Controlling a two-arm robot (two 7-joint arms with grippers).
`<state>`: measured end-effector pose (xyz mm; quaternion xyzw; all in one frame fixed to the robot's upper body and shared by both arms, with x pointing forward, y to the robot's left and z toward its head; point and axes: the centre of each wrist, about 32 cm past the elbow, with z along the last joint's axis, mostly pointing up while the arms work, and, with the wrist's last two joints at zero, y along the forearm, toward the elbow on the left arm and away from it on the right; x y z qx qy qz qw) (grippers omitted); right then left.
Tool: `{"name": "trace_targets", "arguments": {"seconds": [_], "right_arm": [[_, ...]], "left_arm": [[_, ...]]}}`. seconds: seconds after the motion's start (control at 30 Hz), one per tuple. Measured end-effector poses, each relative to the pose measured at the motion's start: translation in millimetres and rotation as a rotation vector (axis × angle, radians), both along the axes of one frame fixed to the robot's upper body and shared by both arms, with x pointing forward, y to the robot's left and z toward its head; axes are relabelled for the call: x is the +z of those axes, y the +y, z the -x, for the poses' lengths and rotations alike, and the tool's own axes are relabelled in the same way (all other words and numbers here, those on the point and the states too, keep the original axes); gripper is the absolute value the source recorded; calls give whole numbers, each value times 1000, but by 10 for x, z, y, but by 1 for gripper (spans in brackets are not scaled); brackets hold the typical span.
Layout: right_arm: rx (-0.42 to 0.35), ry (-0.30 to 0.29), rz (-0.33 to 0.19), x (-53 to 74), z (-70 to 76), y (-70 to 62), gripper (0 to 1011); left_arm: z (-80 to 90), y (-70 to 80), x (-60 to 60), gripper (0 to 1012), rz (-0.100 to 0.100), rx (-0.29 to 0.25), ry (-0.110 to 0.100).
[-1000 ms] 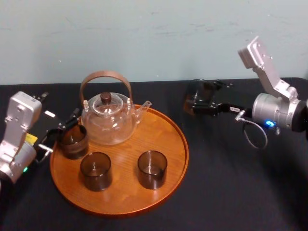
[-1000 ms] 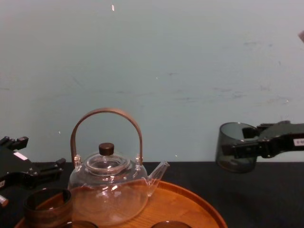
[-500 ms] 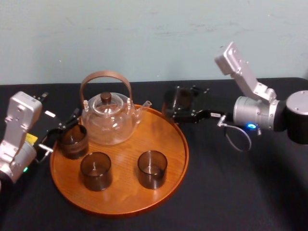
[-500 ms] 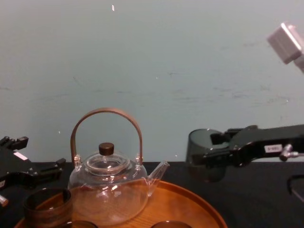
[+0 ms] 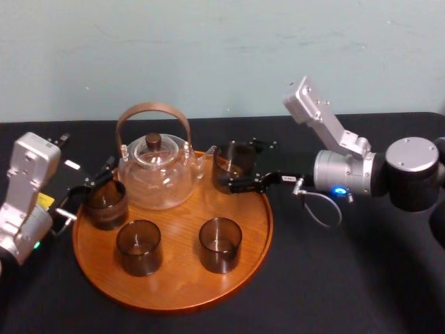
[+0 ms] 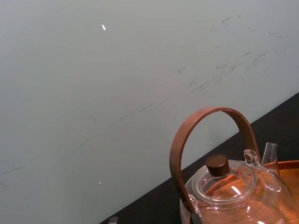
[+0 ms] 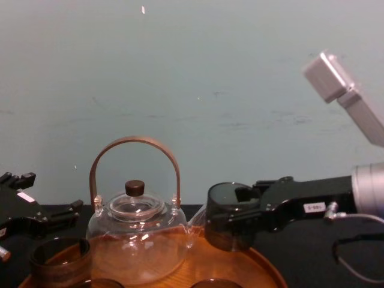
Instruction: Pick up the glass from the table and place it on the tray.
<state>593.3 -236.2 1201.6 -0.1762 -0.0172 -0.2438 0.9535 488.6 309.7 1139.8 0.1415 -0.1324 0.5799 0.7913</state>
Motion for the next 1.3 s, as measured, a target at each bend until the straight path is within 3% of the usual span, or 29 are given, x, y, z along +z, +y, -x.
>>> {"name": "trace_targets", "arguments": {"seconds": [0.6,1.3], "right_arm": [[-5,28,-6,-301,-108,88,903],[-10,54,26,-464,-93,100,903]], "left_arm": [[0,0,0,1002,0,0,0],[0,0,0,1001,0,0,0]]}}
